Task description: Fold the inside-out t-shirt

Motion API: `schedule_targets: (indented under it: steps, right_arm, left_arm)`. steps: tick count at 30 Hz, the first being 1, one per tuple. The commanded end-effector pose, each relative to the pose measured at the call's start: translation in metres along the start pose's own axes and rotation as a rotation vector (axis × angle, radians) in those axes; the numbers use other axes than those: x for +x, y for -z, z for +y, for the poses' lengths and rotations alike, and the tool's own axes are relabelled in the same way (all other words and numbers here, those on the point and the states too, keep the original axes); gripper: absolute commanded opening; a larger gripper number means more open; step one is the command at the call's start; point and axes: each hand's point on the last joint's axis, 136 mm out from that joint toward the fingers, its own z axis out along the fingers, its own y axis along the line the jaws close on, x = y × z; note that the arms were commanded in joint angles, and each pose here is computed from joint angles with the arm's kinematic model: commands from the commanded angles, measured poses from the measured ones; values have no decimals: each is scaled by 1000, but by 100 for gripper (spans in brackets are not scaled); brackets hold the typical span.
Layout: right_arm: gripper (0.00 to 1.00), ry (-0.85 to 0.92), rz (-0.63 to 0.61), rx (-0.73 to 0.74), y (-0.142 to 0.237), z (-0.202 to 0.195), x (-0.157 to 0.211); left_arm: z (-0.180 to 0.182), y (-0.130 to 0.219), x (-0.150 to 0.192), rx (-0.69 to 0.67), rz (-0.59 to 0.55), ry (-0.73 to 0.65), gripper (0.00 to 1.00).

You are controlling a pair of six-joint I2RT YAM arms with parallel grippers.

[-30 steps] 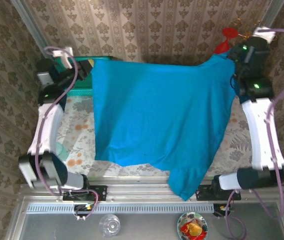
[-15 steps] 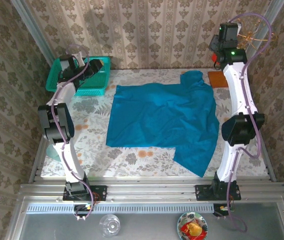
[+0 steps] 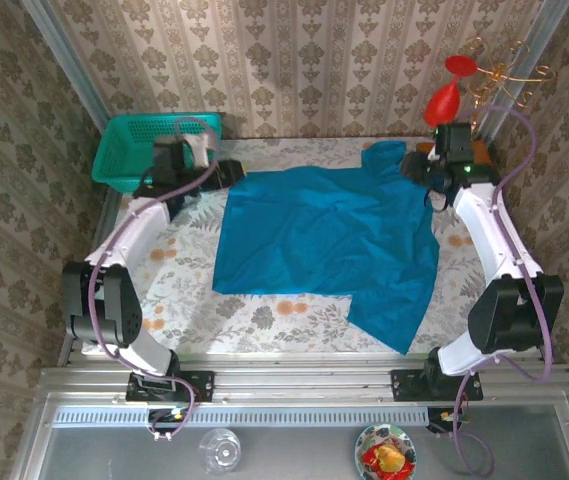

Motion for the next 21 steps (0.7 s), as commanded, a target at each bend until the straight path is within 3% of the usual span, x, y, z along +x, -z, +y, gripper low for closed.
schedule_targets:
  steps: [1, 9, 15, 21]
  right_arm:
    - [53, -52, 104, -94, -7, 7, 42]
    - [54, -130, 340, -105, -47, -12, 127]
    - [56, -176, 440, -21, -61, -34, 166]
    - [58, -217, 518, 91, -50, -62, 206]
  left_arm:
    - [24, -6, 77, -162, 188, -12, 49]
    - [70, -20, 181, -295, 394, 96, 50]
    - [90, -11, 226, -354, 468, 177, 51]
    - [121, 22, 256, -510, 514, 257, 48]
